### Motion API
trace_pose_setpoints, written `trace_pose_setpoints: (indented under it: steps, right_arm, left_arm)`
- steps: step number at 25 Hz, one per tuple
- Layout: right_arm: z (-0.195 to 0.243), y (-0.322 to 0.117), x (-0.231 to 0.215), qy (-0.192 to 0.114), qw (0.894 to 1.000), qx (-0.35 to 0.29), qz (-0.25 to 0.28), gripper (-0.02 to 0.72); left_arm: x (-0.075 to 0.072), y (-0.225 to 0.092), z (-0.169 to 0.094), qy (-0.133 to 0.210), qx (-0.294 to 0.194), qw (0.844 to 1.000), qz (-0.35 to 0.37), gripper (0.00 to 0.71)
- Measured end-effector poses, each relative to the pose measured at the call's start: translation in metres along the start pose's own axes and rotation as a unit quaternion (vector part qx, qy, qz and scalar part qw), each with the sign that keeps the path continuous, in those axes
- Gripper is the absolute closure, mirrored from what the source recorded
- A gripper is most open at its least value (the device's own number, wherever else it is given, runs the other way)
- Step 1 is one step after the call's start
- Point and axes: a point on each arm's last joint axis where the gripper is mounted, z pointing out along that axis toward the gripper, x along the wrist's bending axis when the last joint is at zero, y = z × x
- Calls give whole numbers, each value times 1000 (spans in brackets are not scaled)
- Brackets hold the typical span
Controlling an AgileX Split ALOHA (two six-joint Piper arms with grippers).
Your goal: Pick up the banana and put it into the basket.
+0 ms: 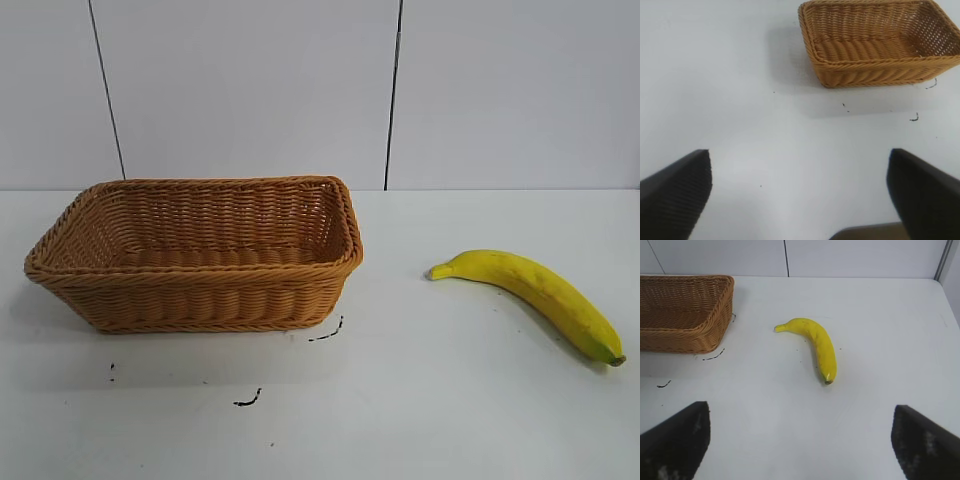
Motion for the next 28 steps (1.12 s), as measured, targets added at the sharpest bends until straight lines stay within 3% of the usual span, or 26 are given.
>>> trace_pose_setpoints:
  steps: [15, 22, 28]
  right_arm:
    - [2, 8, -1, -4, 1000, 16, -1, 22]
    - [38, 70, -6, -13, 992, 123, -1, 22]
    - [112, 111, -12, -8, 969, 245, -5, 22]
  left_arm:
    - [0, 0, 0, 0, 0, 1000, 0, 20]
    - [0, 0, 0, 0, 0, 1000, 0, 20]
    - [0, 0, 0, 0, 0, 1000, 0, 20]
